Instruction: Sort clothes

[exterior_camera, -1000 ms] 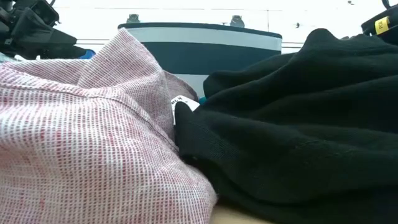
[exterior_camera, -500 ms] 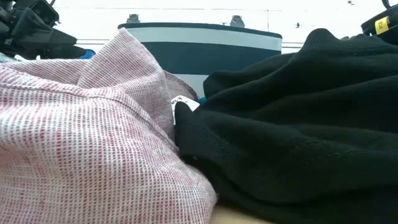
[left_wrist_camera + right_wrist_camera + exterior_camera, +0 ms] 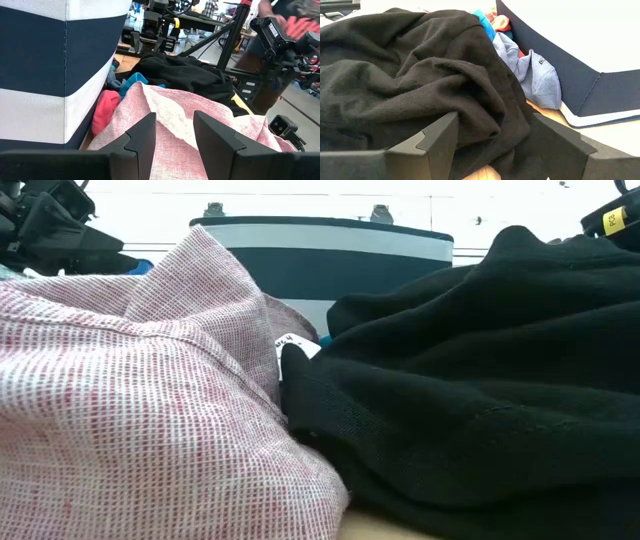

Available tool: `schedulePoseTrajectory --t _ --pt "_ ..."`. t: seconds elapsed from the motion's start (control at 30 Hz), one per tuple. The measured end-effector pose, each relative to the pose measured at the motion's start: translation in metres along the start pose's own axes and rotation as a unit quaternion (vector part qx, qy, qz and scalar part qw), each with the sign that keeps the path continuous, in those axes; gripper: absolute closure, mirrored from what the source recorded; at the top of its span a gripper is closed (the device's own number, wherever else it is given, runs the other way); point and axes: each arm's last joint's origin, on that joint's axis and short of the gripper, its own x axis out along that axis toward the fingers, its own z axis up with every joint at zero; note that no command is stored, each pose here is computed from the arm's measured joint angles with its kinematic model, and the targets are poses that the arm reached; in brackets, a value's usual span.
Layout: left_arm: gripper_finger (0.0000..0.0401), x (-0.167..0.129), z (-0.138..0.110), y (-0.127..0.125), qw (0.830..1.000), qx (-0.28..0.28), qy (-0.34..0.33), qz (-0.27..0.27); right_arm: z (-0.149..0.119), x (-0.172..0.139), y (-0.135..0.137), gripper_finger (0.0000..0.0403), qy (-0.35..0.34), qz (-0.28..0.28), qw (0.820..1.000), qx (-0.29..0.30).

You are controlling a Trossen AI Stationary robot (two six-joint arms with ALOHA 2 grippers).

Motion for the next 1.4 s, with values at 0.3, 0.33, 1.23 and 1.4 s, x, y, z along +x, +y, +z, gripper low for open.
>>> schedulePoseTrajectory --t 0.3,0.33,1.23,1.4 --pt "0.0260 0.0000 0.0000 0.0000 1.000 0.000 0.000 0.000 0.0000 0.0000 0.0000 0.0165 0.000 0.000 1.000 0.000" --pt "0.0260 0.0000 0.0000 0.0000 1.000 0.000 0.000 0.000 0.0000 0.0000 0.0000 0.0165 0.000 0.000 1.000 0.000" --pt "0.0260 0.0000 0.0000 0.0000 1.000 0.000 0.000 0.000 0.0002 0.0000 0.0000 0.0165 -0.001 0.001 1.000 -0.003" --pt "0.0260 0.0000 0.0000 0.0000 1.000 0.000 0.000 0.000 0.0003 0.0000 0.0001 0.0165 -0.001 0.002 1.000 -0.003"
